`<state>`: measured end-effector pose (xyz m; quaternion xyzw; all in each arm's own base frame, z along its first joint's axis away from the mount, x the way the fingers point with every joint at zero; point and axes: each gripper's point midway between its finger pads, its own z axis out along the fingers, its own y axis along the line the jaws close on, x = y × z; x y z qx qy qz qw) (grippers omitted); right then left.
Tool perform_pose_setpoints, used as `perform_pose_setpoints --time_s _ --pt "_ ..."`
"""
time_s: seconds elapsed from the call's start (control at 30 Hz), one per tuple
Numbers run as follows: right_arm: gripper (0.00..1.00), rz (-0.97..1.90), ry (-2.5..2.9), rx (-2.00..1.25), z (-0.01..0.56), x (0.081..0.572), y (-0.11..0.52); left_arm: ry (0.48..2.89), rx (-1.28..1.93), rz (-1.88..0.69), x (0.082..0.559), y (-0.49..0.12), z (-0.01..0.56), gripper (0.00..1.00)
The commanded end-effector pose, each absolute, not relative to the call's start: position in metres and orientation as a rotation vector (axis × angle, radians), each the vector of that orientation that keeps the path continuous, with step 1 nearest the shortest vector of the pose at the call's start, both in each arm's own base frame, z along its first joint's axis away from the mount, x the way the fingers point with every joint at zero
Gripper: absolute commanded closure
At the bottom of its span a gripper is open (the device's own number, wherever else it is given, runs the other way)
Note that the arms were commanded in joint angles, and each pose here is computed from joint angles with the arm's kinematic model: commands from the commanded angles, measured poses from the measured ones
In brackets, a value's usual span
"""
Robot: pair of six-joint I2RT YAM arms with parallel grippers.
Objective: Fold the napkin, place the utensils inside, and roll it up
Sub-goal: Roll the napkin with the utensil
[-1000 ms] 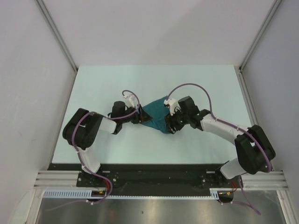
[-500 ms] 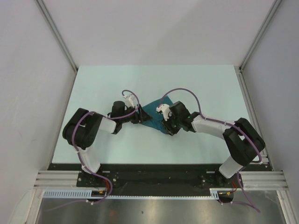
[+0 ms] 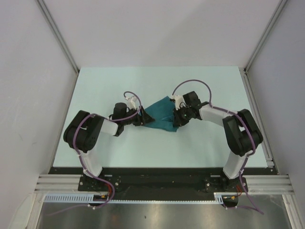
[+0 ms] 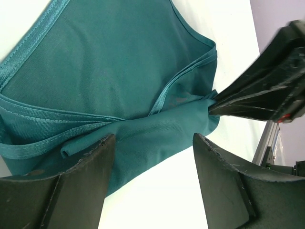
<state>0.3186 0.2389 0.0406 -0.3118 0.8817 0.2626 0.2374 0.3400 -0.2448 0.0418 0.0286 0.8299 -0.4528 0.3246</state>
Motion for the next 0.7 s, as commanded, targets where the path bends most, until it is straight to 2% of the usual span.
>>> perform_pose_setpoints --time_s 0.0,0.23,0.33,0.37,0.43,0.5,0.57,0.67 --pt "0.9 0.793 2.536 -0.84 0.022 0.312 0.24 2.366 -0.023 -1.06 0.326 -0.22 -0.008 0.26" --pt "0.87 0.702 2.622 -0.799 0.006 0.317 0.226 2.374 -0.03 -1.035 0.326 -0.215 -0.01 0.26" --pt "0.74 0.626 2.601 -0.77 0.02 0.327 0.219 2.396 -0.049 -1.012 0.324 -0.21 -0.013 0.27" --pt "0.63 0.605 2.594 -0.763 0.025 0.33 0.218 2.399 -0.057 -1.009 0.323 -0.209 -0.013 0.27" --pt "0.54 0.565 2.549 -0.76 0.045 0.338 0.216 2.396 -0.068 -1.012 0.321 -0.207 -0.012 0.26" --pt "0.5 0.553 2.494 -0.78 0.061 0.342 0.22 2.395 -0.068 -1.019 0.32 -0.207 -0.011 0.27" --pt "0.43 0.517 2.385 -0.827 0.083 0.346 0.226 2.399 -0.063 -1.036 0.318 -0.209 -0.011 0.27" --pt "0.4 0.442 2.217 -0.955 0.092 0.339 0.248 2.408 -0.072 -1.052 0.317 -0.21 -0.012 0.27"
